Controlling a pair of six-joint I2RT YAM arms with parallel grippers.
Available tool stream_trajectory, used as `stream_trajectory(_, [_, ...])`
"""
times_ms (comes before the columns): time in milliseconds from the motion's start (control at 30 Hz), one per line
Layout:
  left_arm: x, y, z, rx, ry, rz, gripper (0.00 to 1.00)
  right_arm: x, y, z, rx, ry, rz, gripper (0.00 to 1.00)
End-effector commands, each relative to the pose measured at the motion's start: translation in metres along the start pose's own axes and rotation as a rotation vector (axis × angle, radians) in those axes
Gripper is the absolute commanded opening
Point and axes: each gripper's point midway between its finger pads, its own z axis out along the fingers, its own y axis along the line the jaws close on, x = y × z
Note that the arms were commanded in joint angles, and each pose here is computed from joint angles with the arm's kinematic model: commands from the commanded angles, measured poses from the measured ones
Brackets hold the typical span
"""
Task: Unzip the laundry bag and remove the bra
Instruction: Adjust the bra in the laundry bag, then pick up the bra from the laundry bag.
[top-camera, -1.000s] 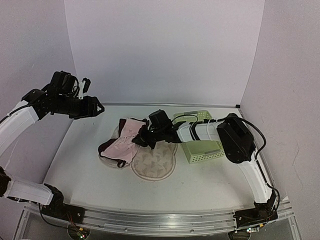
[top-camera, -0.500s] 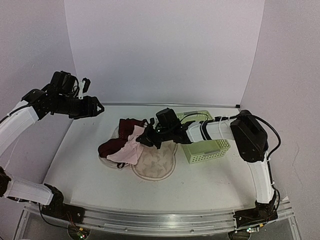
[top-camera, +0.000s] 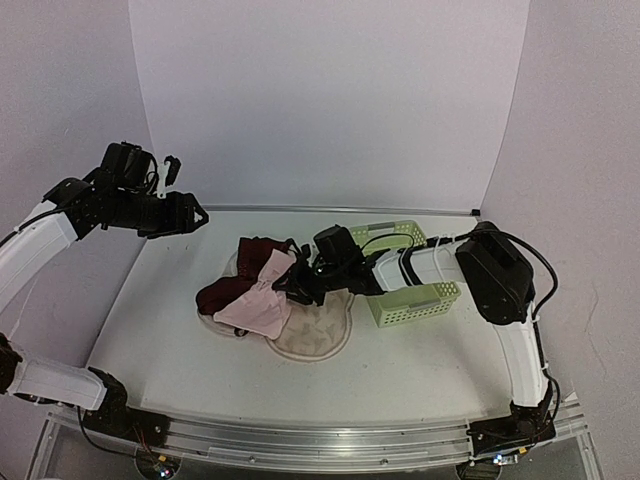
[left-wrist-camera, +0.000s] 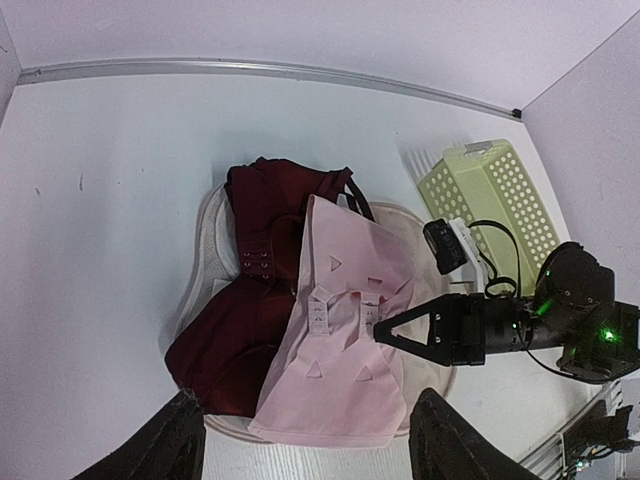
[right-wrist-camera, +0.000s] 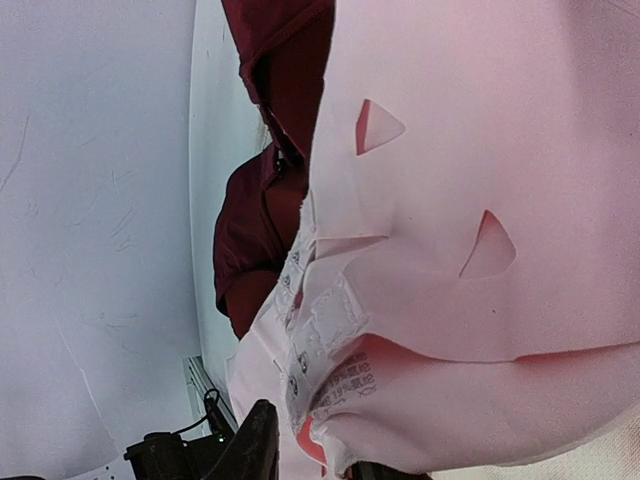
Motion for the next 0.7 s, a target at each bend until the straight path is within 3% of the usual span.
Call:
stream_trajectory(0, [-0.003,0.001,-0.007,-0.003,-0.029,-0.005,0.71,-0.005,0.017,-0.001,-0.057,-0.025,-0.029,0.32])
stream_trajectory(300, [-0.004,0.0,-0.006,-0.005,-0.026,0.001,0.71,-0.01,0.02,0.009,-0.076,-0.028,-0.007,0.43])
stream_trajectory(467, [-0.005,0.0,-0.009,-0.003,-0.033,0.007,0.71,-0.017,0.022,0.023,-0.087,-0.033,0.01,0.43])
stream_trajectory(667, [-0.005,0.0,-0.013,-0.004,-0.038,0.014,0.71,-0.022,0.021,0.035,-0.096,-0.033,0.03,0.36])
